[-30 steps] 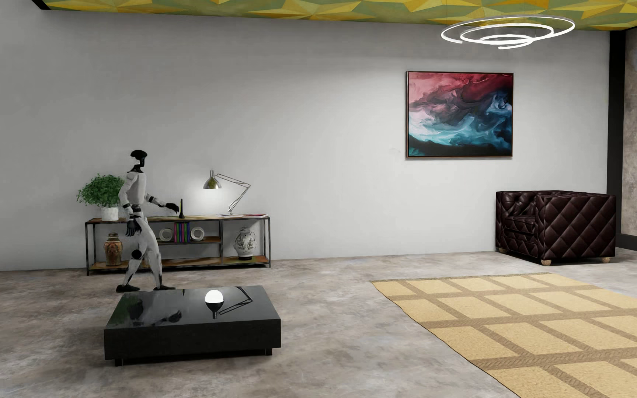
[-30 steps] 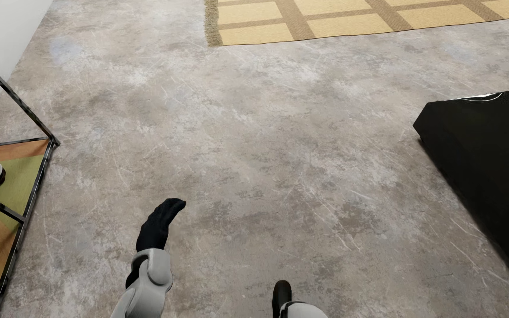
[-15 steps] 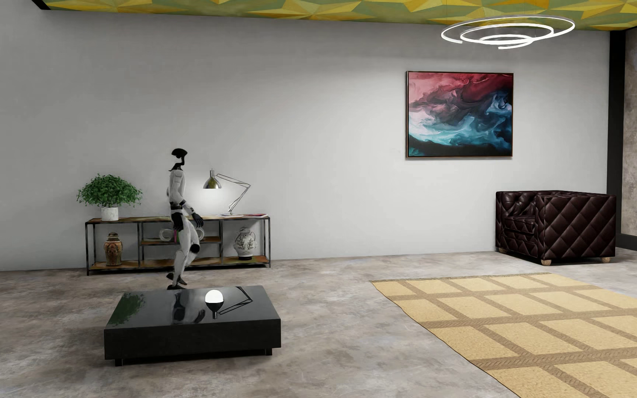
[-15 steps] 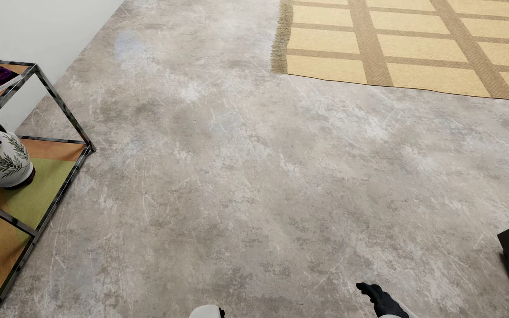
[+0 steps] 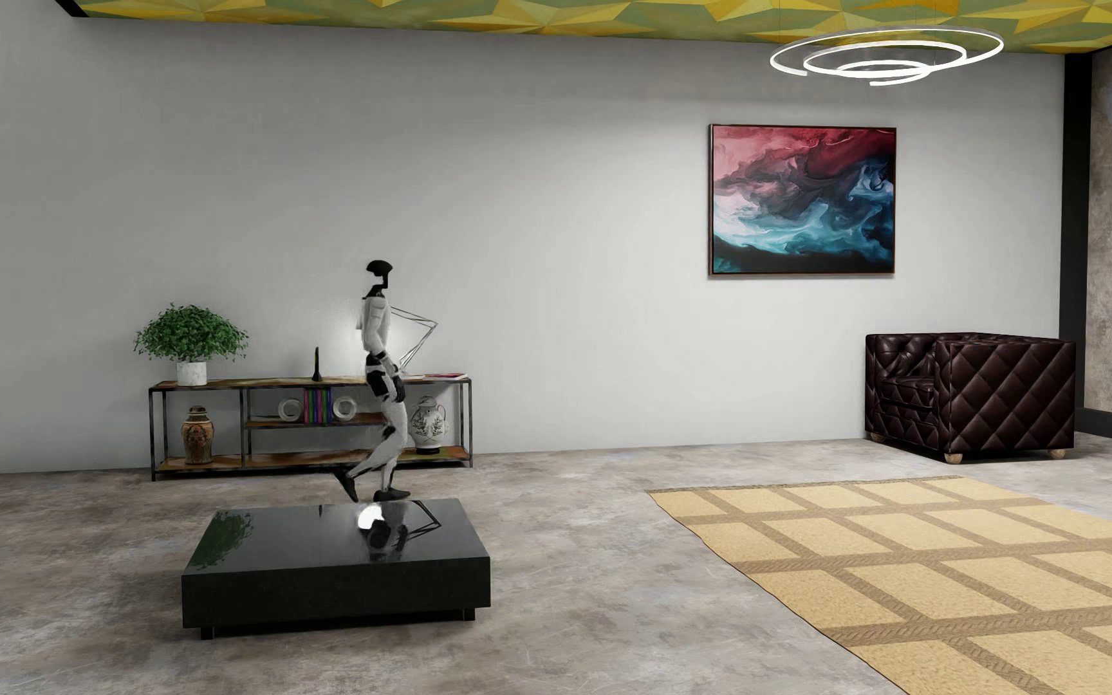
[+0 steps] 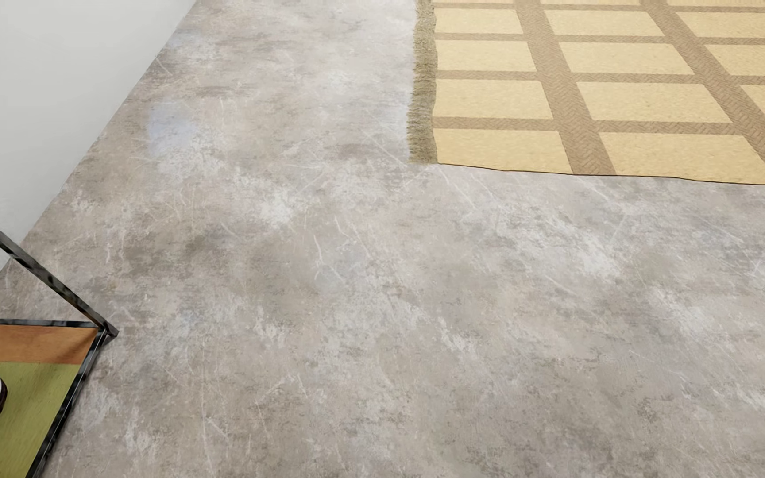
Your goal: Move towards the leather armchair
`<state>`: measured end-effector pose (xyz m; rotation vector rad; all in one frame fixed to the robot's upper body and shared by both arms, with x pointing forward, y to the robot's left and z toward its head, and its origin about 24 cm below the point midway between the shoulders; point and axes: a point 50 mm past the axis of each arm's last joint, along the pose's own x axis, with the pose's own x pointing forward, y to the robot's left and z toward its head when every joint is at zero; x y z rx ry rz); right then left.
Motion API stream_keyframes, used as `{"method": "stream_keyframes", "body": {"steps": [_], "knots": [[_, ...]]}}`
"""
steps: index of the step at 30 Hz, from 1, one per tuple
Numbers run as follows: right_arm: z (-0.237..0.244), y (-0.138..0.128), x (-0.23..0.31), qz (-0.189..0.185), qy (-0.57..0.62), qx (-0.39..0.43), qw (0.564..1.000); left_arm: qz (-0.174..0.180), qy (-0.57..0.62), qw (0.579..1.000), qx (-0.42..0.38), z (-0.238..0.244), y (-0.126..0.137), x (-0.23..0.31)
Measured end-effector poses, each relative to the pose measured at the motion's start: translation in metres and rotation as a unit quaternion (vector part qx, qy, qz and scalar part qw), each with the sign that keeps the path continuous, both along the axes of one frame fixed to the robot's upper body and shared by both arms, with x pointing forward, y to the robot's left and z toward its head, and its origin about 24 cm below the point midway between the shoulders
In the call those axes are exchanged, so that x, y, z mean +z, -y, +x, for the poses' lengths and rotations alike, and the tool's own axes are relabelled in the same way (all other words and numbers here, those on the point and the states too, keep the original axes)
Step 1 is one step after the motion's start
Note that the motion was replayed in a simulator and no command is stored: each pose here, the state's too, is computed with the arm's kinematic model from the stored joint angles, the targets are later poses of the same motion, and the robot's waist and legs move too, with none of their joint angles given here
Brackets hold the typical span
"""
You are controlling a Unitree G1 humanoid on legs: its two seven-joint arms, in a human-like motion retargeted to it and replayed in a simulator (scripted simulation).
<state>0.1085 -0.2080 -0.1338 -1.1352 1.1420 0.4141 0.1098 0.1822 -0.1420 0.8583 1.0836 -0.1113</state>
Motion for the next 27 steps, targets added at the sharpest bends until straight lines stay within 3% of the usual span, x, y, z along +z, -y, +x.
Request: {"method": "stream_keyframes", "body": {"steps": [3,5,10,13,16,18,19,21,23,25,27], "knots": [[-0.047,-0.005,-0.011,0.007,-0.019,-0.094,0.995,-0.001,0.171,0.985,0.014,0.065,-0.007,0.04],[-0.074,-0.014,-0.016,0.016,-0.041,-0.136,0.99,-0.005,0.263,0.964,-0.02,0.096,-0.005,0.07],[-0.095,-0.031,-0.021,0.051,-0.1,-0.109,0.988,-0.002,0.288,0.956,-0.066,0.12,0.004,0.088],[-0.081,-0.031,-0.018,0.047,-0.061,-0.13,0.988,0.002,0.205,0.976,-0.072,0.094,0.009,0.058],[-0.064,-0.022,-0.016,0.026,-0.025,-0.189,0.981,0.025,0.014,0.994,-0.102,0.032,0.006,0.01],[-0.038,-0.013,-0.011,0.017,0.013,-0.187,0.982,0.019,-0.12,0.974,-0.189,-0.002,0.003,-0.008],[-0.022,-0.007,-0.006,0.011,0.045,-0.187,0.981,0.016,-0.149,0.972,-0.183,-0.012,-0.005,-0.01],[0.004,0.005,0.006,0.005,0.109,-0.174,0.979,0.033,-0.105,0.992,-0.06,-0.025,-0.025,-0.007],[0.034,0.012,0.023,0.006,0.174,-0.144,0.974,0.072,-0.046,0.994,0.062,-0.042,-0.045,-0.002],[0.06,0.016,0.042,0.009,0.23,-0.11,0.967,0.097,-0.045,0.989,0.099,-0.059,-0.051,-0.002],[0.077,0.018,0.057,0.011,0.268,-0.096,0.959,0.063,-0.1,0.989,0.086,-0.079,-0.04,-0.009]]}}
